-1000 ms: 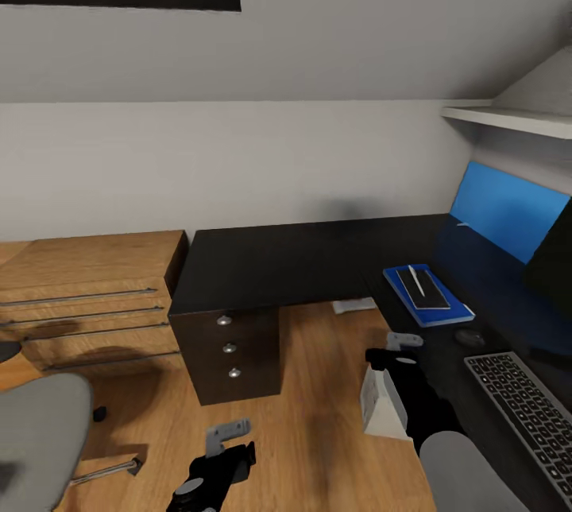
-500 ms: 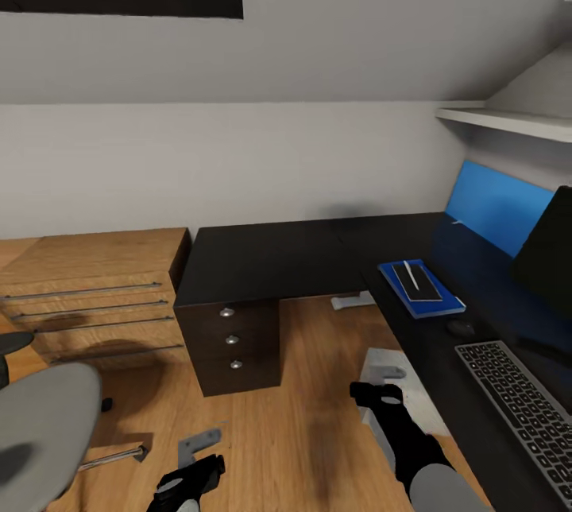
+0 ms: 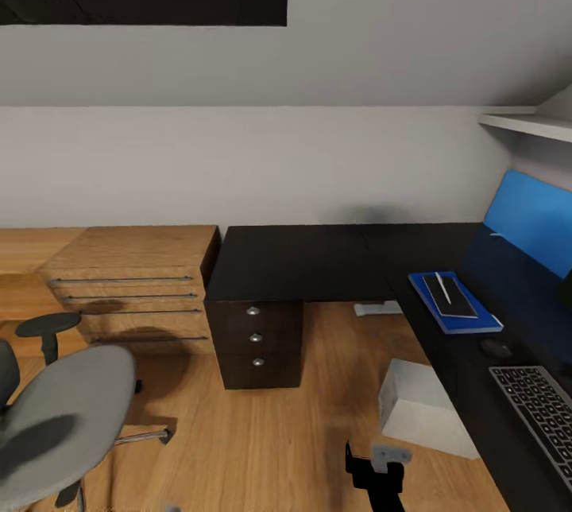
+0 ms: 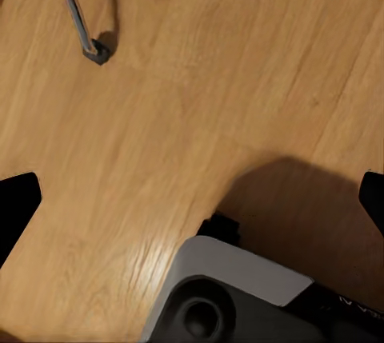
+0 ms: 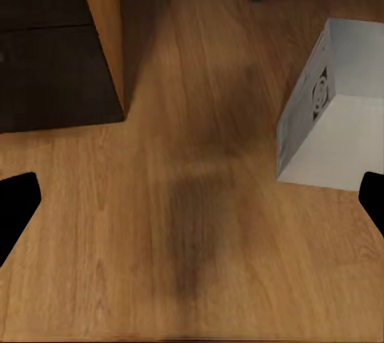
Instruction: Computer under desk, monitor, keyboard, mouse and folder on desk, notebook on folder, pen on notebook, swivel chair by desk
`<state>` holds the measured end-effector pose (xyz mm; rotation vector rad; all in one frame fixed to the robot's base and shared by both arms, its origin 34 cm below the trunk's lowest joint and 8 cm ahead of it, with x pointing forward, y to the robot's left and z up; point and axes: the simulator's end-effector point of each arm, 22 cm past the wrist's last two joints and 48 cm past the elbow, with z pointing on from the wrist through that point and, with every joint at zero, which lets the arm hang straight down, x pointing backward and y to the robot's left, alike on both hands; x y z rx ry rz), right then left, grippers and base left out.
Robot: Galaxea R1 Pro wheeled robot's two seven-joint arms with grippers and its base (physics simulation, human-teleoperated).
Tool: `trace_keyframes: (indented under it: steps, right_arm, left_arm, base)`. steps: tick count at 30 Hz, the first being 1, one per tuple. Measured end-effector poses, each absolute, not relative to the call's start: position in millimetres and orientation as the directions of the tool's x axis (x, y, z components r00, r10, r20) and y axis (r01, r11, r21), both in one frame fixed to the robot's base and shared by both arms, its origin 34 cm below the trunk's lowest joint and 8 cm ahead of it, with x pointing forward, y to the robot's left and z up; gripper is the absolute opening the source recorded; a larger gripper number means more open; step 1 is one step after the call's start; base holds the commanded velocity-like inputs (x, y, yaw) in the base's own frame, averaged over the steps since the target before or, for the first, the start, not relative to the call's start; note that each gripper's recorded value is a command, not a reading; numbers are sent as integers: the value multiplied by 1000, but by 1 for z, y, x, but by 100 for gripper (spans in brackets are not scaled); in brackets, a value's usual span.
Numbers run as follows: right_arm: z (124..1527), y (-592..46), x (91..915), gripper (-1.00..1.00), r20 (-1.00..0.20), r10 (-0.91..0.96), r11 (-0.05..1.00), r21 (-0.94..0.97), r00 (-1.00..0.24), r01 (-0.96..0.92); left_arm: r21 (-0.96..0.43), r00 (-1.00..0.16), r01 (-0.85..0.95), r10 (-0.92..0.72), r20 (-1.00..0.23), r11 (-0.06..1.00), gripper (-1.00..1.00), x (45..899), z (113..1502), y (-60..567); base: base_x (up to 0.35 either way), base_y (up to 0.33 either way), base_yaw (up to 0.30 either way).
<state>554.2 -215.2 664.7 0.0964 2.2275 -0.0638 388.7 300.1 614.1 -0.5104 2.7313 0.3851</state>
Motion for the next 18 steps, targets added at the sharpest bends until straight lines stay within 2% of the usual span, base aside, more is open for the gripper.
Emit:
trace_keyframes:
  steps: [7,18]
  right_arm:
    - [665,-228,534,100,-786,39,995,-28,-617,99]
    - [669,-244,501,100,-789,30,993,-46,-613,107]
  left_arm:
    - [171,-891,-346,-266,-367,923,100,354,597,312]
    - [202,-901,-341,-258,-348,918,100,323,599,330]
  base:
    - [0,0,277]
    - [0,0,279]
